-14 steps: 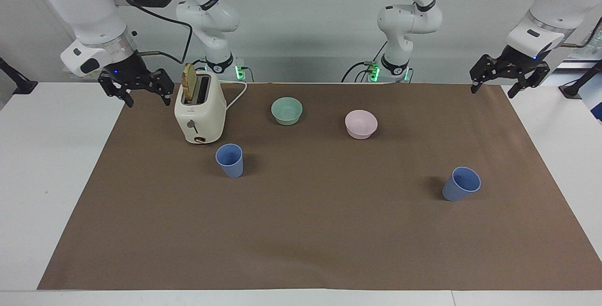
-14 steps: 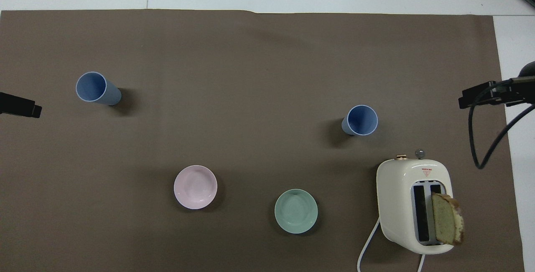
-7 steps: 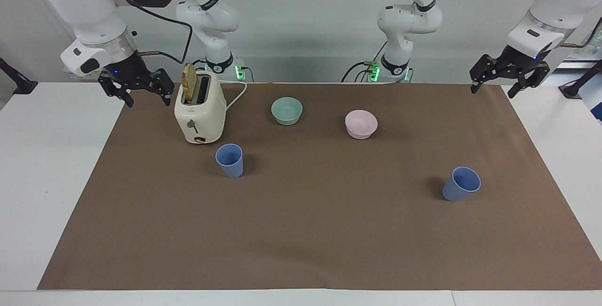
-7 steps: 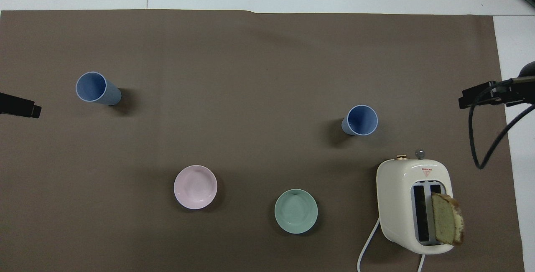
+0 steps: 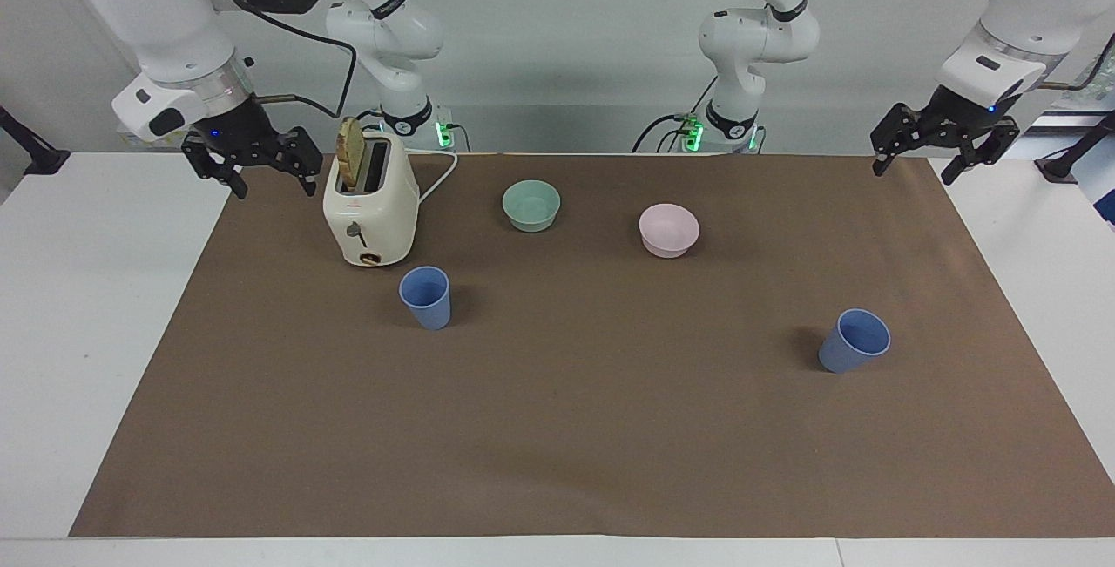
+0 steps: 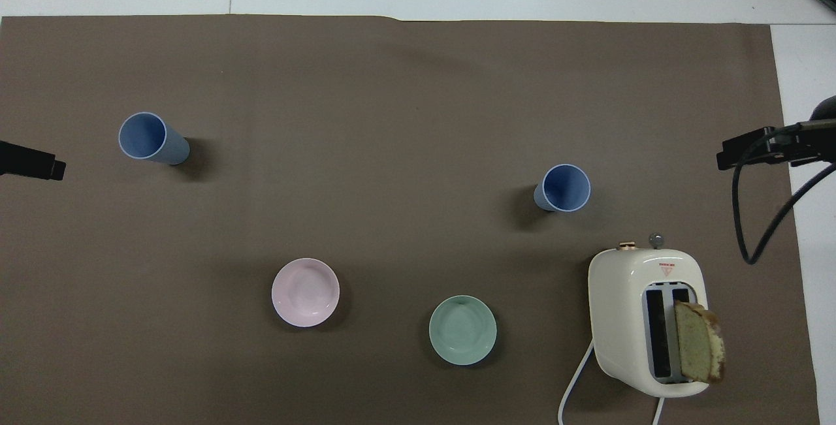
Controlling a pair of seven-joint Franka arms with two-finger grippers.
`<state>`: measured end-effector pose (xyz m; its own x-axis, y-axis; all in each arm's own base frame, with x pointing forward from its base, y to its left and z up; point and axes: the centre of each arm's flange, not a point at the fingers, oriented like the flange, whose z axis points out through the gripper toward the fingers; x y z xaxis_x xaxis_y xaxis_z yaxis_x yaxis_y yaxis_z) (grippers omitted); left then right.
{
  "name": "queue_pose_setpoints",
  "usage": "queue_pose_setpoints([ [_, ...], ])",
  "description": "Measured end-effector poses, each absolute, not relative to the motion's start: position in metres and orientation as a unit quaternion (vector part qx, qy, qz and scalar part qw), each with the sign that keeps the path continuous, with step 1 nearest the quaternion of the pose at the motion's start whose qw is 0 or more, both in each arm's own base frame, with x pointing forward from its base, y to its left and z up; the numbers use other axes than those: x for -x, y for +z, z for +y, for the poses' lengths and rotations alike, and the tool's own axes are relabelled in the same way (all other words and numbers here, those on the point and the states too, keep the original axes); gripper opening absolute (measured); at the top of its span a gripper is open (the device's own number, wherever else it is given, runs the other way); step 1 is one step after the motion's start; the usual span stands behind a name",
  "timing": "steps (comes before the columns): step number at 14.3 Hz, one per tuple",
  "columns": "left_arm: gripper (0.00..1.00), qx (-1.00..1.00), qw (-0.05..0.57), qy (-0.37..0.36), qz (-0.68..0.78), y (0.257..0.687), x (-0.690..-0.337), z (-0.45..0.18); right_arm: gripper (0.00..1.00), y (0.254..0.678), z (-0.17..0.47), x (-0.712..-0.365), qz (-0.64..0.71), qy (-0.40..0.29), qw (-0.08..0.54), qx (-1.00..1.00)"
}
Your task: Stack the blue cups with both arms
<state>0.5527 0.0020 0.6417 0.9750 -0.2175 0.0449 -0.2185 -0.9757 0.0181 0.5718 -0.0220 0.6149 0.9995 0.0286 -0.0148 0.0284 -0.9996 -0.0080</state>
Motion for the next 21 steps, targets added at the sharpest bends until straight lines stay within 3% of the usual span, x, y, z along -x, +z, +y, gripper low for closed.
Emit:
queue_pose_setpoints([
  [5,1.00,-0.995,0.014,0.041,-0.090,0.604,-0.565,0.021,1.00,0.615,-0.022,-0.572,-0.014,0.007,0.004,1.000],
  [19,1.00,-0.996,0.038,0.080,-0.032,0.434,-0.625,0.053,1.00,0.615,-0.022,-0.572,-0.014,0.007,0.004,1.000],
  [21,0.85,-0.996,0.047,0.077,-0.027,0.418,-0.628,0.061,1.00,0.615,-0.022,-0.572,-0.014,0.007,0.004,1.000],
])
